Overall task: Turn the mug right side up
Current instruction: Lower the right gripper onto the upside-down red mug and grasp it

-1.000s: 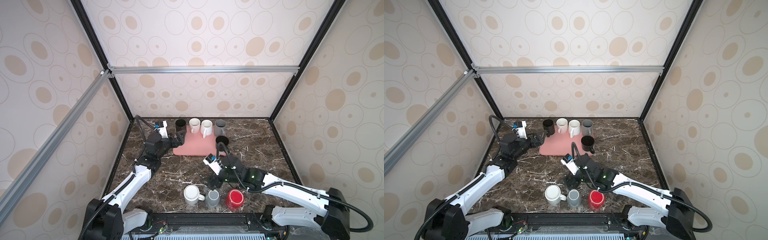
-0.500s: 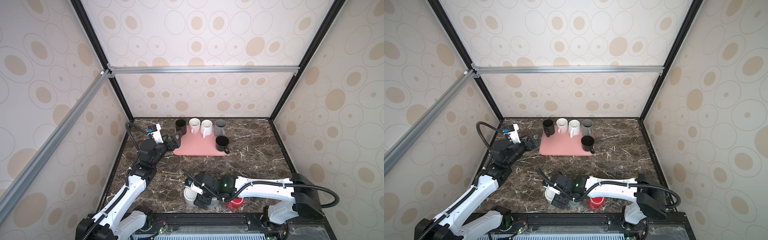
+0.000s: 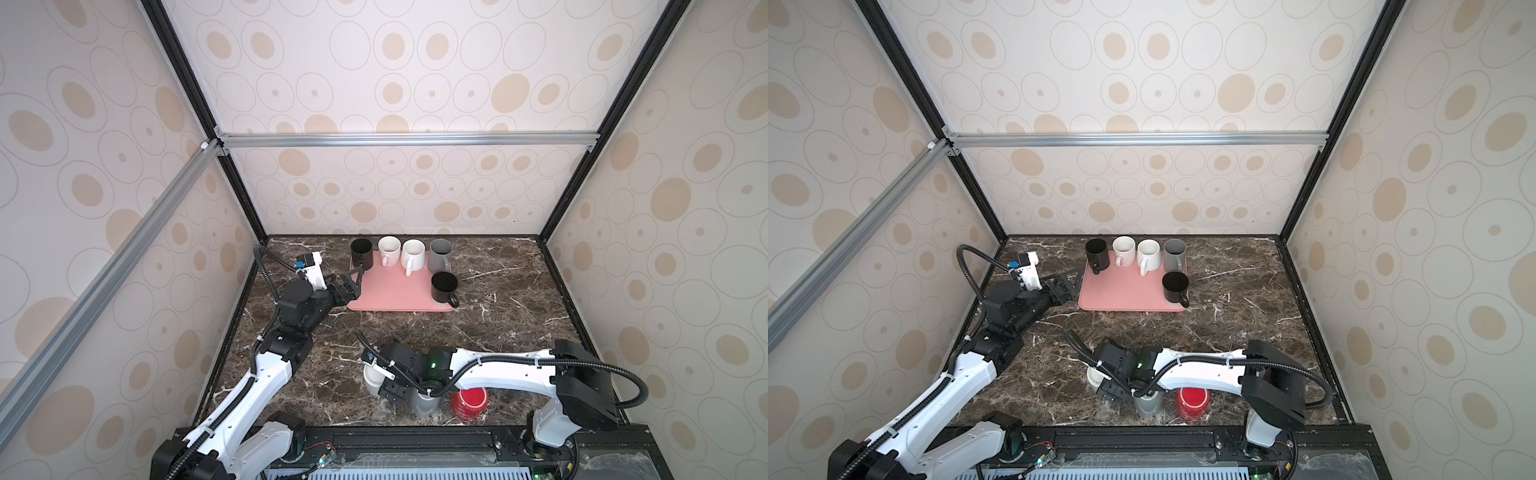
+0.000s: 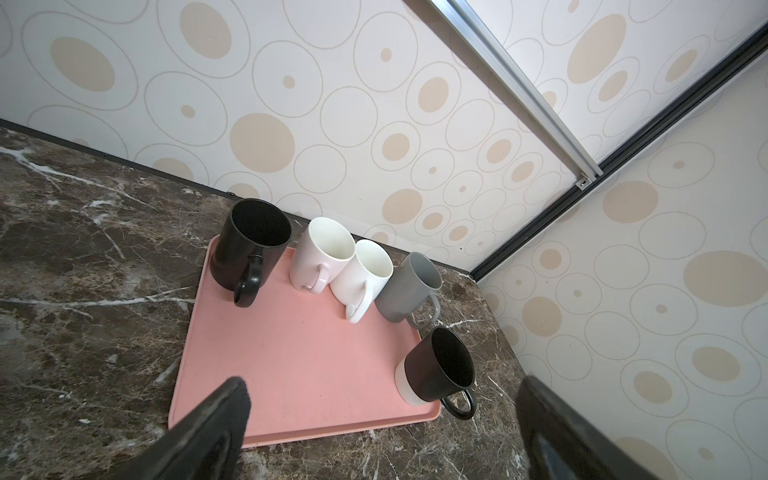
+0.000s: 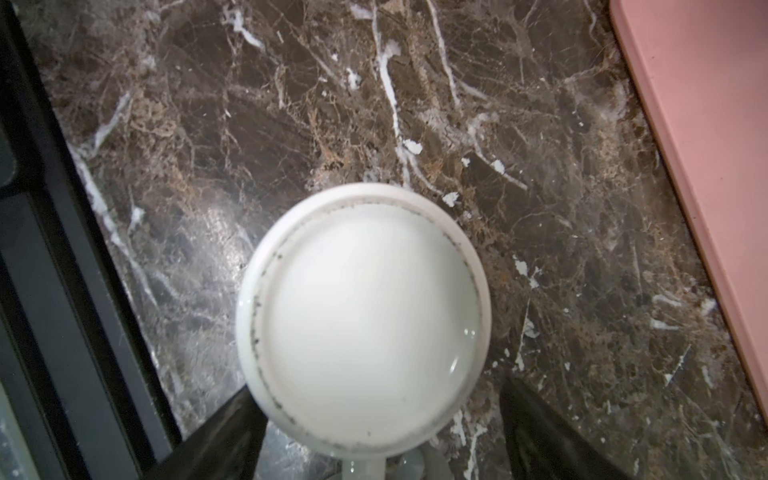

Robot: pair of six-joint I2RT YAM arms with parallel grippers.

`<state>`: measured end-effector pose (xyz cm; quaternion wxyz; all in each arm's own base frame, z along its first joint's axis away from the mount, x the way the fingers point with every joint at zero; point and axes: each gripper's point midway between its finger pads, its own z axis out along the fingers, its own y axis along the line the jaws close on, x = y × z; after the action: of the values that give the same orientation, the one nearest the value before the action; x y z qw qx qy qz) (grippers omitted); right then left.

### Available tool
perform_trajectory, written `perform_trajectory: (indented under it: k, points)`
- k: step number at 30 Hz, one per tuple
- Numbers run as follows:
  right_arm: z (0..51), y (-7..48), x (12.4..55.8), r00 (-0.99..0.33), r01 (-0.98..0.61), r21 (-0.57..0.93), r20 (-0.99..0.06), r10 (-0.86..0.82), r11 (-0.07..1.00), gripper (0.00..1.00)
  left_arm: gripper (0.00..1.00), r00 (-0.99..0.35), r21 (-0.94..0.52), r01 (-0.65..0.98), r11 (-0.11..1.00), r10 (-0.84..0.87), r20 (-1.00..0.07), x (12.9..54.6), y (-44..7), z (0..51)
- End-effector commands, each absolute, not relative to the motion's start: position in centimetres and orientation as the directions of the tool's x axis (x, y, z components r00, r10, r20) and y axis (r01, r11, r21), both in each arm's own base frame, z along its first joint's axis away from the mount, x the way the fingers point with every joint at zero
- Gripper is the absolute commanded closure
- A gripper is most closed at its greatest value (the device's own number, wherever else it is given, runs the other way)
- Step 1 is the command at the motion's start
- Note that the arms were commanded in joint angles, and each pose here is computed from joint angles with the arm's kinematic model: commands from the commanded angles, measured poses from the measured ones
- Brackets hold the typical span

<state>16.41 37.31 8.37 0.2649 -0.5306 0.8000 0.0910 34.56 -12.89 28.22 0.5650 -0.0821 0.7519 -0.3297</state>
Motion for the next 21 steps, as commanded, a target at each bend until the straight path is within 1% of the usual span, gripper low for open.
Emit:
perform_trajectory:
  k: [1,4,6,9,13,15,20,21]
  points:
    - [9.6,38.9,18.3,-0.317,-0.874,-0.131,-0.576,-0.753,0.468,0.14,0.01,-0.325,-0.573,0.249,0.781,-0.490,-0.809,34.3,-12.4,28.8]
    - [9.5,39.0,19.4,-0.369,-0.858,-0.086,-0.582,-0.725,0.506,0.14,0.01,-0.322,-0.570,0.244,0.784,-0.489,-0.811,34.0,-12.2,28.6]
    - [9.5,39.0,19.7,-0.381,-0.856,-0.066,-0.588,-0.713,0.512,0.12,0.01,-0.321,-0.567,0.247,0.786,-0.486,-0.813,33.9,-12.2,28.6]
    - [10.1,39.0,19.0,-0.375,-0.871,-0.032,-0.602,-0.705,0.491,0.08,0.01,-0.327,-0.569,0.251,0.783,-0.484,-0.811,33.9,-12.4,28.4]
    - [10.5,38.1,17.9,-0.396,-0.874,0.010,-0.593,-0.701,0.486,0.07,0.01,-0.335,-0.569,0.251,0.783,-0.481,-0.810,33.8,-12.4,28.1]
    - [10.5,37.7,17.4,-0.412,-0.872,0.029,-0.585,-0.699,0.489,0.10,0.01,-0.331,-0.568,0.255,0.782,-0.481,-0.812,33.7,-12.4,28.1]
    - [9.8,36.8,16.9,-0.434,-0.866,0.041,-0.558,-0.708,0.499,0.24,0.01,-0.322,-0.572,0.255,0.779,-0.489,-0.810,33.5,-12.3,28.0]
    - [9.5,36.7,17.0,-0.435,-0.865,0.033,-0.549,-0.714,0.501,0.28,0.01,-0.322,-0.572,0.256,0.779,-0.490,-0.811,33.5,-12.3,28.0]
